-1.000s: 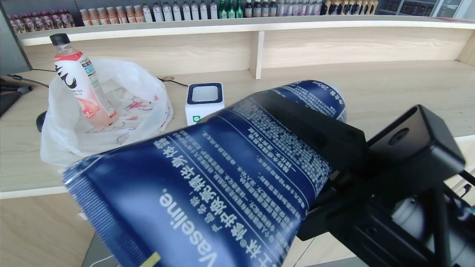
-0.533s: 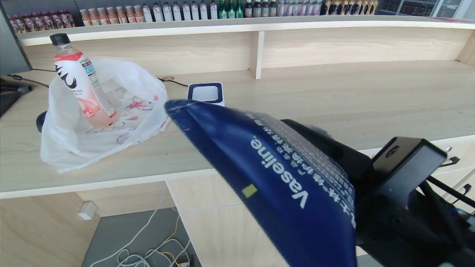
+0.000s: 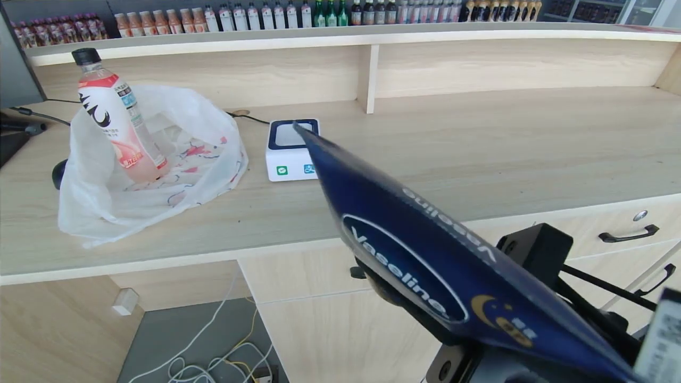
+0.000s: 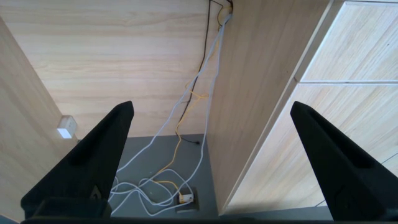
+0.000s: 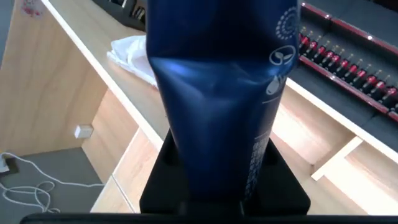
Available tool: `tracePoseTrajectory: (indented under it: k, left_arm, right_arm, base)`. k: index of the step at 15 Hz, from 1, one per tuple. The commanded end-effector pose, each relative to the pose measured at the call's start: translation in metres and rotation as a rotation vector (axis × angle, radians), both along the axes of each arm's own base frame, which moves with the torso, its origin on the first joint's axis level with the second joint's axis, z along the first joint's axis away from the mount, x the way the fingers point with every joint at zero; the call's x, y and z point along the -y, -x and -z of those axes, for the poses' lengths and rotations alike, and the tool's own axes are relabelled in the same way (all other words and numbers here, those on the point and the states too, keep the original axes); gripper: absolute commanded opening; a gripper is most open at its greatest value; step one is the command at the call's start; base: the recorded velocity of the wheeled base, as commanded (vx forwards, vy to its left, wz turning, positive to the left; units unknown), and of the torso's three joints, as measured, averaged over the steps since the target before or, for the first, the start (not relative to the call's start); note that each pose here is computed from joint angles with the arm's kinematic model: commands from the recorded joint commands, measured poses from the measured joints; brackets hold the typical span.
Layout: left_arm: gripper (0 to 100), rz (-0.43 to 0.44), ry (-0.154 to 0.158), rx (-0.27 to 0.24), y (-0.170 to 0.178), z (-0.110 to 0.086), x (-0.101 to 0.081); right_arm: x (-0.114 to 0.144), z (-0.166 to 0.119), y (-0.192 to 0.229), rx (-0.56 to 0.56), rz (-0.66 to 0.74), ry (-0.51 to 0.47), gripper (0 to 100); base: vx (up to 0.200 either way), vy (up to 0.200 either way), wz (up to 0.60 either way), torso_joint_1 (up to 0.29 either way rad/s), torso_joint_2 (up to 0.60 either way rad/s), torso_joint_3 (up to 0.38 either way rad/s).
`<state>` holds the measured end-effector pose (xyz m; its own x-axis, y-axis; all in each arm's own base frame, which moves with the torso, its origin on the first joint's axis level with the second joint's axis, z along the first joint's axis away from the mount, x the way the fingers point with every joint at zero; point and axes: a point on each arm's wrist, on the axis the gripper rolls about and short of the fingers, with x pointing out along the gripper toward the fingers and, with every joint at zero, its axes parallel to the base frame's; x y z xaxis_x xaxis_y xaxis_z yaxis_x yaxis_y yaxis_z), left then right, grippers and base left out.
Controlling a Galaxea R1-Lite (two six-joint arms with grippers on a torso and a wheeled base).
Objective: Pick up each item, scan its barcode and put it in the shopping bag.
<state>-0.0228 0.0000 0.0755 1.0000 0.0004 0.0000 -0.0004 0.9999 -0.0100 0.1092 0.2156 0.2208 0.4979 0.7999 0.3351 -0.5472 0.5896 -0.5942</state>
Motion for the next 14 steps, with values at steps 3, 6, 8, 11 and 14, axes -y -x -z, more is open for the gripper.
tracePoseTrajectory:
  k: [3,6,8,11,14]
  left_arm:
    - [100,-0.001,0.001,0.000,0.000,0.000,0.000]
    - [100,-0.001,0.001,0.000,0.000,0.000,0.000]
    - [100,0.000,0.001,0.000,0.000,0.000,0.000]
    - [100,0.000,0.001,0.000,0.000,0.000,0.000]
    - [100,0.000,0.001,0.000,0.000,0.000,0.000]
  right_arm:
    - [-0.002,-0.014,-0.023,-0.209,-0.019,-0.210,0]
    - [0.017,-0.012,-0.043,-0.366,0.006,-0.332,0]
    - [0.038,-0.001,-0.054,-0.449,0.082,-0.346,0]
    - [0.082,0.000,-0.091,-0.498,0.216,-0.438,0]
    - [0.104,-0.001,-0.101,-0.549,0.204,-0.507,0]
  base:
    - [0.000,0.000,0.00,0.000,0.00,0.000]
    - [0.000,0.000,0.00,0.000,0.00,0.000]
    - [0.000,0.000,0.00,0.000,0.00,0.000]
    - [0.000,0.000,0.00,0.000,0.00,0.000]
    - [0.000,0.000,0.00,0.000,0.00,0.000]
